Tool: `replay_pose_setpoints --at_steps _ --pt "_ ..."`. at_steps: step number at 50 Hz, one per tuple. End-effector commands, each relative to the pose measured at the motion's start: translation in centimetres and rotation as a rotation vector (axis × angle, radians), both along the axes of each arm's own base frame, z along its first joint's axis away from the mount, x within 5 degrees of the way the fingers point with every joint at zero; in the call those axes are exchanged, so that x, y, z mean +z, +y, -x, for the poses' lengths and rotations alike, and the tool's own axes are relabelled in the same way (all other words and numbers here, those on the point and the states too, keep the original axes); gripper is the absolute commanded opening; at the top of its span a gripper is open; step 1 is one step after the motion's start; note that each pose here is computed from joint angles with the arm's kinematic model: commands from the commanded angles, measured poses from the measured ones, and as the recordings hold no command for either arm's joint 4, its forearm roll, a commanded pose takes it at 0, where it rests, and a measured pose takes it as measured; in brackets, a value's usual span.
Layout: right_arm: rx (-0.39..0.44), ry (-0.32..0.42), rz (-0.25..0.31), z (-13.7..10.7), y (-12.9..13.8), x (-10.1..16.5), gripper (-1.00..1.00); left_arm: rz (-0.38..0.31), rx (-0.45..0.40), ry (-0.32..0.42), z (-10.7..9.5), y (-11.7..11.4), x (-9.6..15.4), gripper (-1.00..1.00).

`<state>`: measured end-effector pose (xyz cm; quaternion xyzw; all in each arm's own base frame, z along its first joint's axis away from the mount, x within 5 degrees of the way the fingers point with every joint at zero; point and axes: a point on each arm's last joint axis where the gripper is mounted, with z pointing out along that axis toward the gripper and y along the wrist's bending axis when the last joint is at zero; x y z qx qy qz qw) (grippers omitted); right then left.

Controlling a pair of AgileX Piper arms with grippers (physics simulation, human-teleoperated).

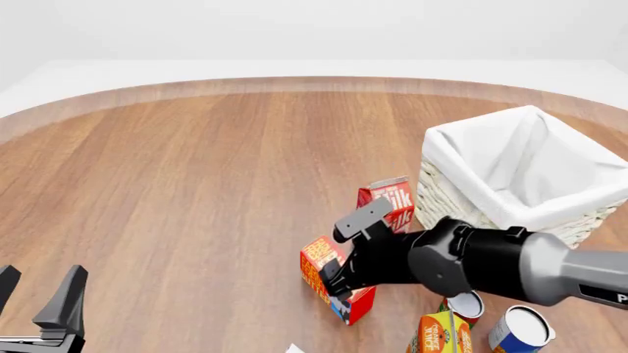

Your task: Pick up the cream cheese box and the butter, and put them in the basket.

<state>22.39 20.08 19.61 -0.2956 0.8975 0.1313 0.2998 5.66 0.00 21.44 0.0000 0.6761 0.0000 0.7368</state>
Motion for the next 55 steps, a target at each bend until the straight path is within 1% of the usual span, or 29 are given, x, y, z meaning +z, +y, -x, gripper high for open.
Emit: replay_pose_setpoints --at_steps 1,10,17,26,44,51,55 --pt "0.0 0.01 0.007 0.0 0.1 -0.8 1.0 0.0 0.0 0.0 0.0 0.0 0.0 1.0" --pt "-0.001 0.025 0.009 0.2 0.3 -1.6 1.0 0.0 0.0 0.0 0.0 0.0 0.0 1.0" --pt "-0.002 0.026 0.015 0.1 0.1 -1.6 1.0 0.0 0.0 0.0 0.0 0.0 0.0 1.0" --pt "-0.001 0.039 0.019 0.3 0.3 -2.5 1.0 0.0 0.0 0.0 0.0 0.0 0.0 1.0" --pt "-0.005 0.044 0.021 0.2 0.3 -2.9 1.0 0.0 0.0 0.0 0.0 0.0 0.0 1.0" --pt "-0.013 0.052 0.026 0.2 0.1 -3.6 1.0 0.0 0.0 0.0 0.0 0.0 0.0 1.0" --pt "-0.013 0.054 0.025 0.3 0.2 -3.4 1.0 0.0 0.0 0.0 0.0 0.0 0.0 1.0"
